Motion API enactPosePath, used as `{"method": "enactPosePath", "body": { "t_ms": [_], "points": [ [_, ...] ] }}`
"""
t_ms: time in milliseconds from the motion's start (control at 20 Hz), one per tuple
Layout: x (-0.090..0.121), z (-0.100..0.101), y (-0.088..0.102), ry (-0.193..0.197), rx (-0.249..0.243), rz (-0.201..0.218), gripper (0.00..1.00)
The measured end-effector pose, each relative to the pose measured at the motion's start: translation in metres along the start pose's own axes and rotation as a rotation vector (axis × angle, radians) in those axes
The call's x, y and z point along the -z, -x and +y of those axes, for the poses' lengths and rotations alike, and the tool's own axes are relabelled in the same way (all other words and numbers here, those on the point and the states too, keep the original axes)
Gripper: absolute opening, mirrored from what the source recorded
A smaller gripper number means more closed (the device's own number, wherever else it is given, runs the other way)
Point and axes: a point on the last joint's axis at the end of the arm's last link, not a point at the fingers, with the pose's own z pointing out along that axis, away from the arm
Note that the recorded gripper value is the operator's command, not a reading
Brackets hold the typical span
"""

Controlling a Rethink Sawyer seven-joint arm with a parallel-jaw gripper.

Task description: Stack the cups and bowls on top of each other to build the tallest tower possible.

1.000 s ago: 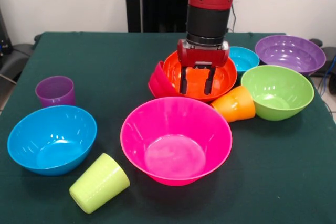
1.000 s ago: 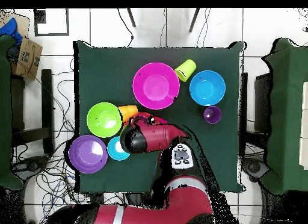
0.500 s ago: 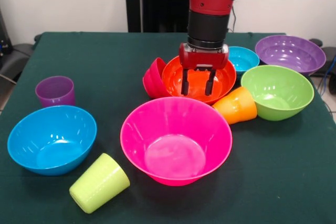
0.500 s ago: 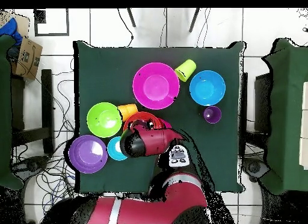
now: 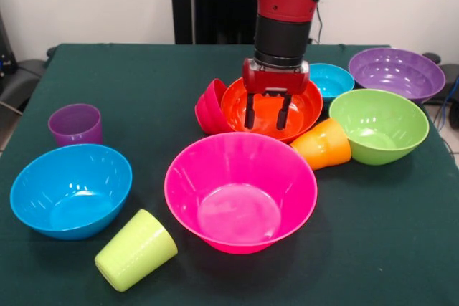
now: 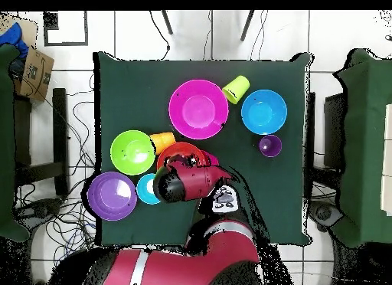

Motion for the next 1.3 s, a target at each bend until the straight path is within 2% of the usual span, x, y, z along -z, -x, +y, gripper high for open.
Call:
{"method": "enactPosePath", "body": {
  "t_ms": [800,1300],
  "points": [
    [-0.013,0.002,-0.012,0.004,0.001,0.007,1.00],
    [-0.002,-0.003,0.001,-0.002,-0.002,-0.022,1.00]
  ]
}}
